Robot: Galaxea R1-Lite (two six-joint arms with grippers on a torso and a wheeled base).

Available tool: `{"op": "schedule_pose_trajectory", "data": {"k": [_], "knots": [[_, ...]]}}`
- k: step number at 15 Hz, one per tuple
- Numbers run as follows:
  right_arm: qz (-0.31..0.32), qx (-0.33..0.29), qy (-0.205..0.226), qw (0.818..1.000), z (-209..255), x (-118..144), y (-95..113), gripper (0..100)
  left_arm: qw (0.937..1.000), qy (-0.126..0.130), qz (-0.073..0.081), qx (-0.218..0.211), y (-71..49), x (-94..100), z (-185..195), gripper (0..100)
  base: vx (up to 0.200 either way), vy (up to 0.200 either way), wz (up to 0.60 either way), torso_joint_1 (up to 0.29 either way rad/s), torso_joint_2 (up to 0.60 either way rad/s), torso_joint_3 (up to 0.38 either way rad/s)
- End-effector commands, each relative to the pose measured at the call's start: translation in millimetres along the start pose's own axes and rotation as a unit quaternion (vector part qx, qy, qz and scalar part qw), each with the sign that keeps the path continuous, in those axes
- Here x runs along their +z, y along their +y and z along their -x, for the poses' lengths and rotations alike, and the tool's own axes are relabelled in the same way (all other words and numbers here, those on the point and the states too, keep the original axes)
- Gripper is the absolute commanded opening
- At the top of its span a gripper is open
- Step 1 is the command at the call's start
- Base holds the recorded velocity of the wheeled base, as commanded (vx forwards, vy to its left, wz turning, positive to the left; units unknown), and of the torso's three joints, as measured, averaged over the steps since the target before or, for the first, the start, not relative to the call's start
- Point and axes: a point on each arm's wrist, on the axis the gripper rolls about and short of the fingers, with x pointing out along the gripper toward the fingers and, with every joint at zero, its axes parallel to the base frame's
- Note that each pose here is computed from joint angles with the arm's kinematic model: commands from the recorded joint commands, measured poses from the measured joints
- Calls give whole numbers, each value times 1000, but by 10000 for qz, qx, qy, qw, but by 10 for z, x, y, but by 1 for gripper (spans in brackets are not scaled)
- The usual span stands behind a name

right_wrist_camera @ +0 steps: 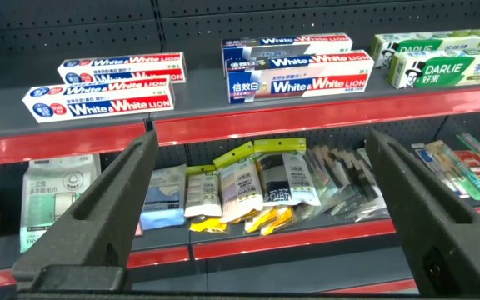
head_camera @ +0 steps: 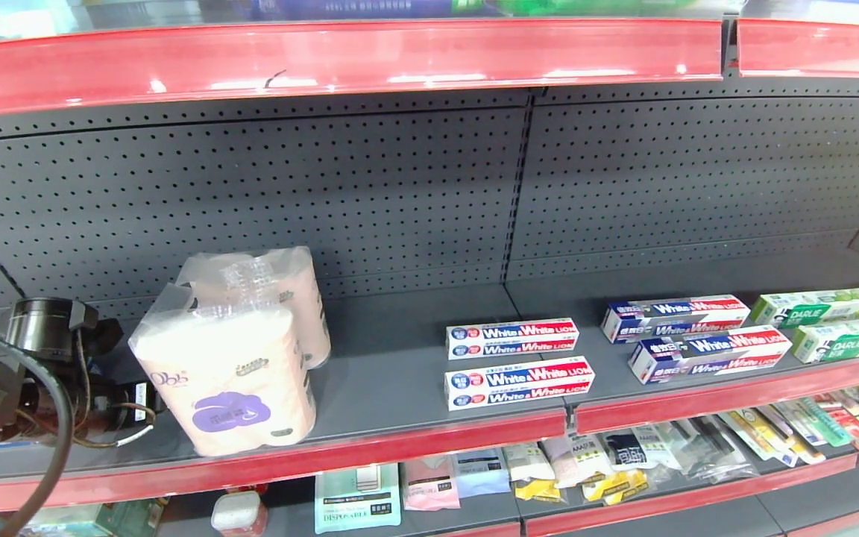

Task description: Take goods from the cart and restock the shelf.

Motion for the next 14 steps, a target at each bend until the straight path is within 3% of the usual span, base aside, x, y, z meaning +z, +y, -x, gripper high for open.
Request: {"op": "schedule_pose_trajectory", "data": {"k": [1,6,9,13,14], "knots": [[0,-2,3,10000,-1,0,0,100,10000,1,-10,-5,-8,-3,1,100,0,0,0,0,0,0],[0,-2,3,10000,-1,0,0,100,10000,-23,-10,9,-7,5,9,100,0,0,0,0,0,0],[0,-2,3,10000,-1,0,0,100,9999,-87,59,99,56,8,60,100,0,0,0,0,0,0],[0,-2,3,10000,-1,0,0,100,9991,-263,-203,267,209,-34,241,100,0,0,0,0,0,0],[0,-2,3,10000,-1,0,0,100,9989,-323,-191,295,243,-61,313,100,0,0,0,0,0,0]]}}
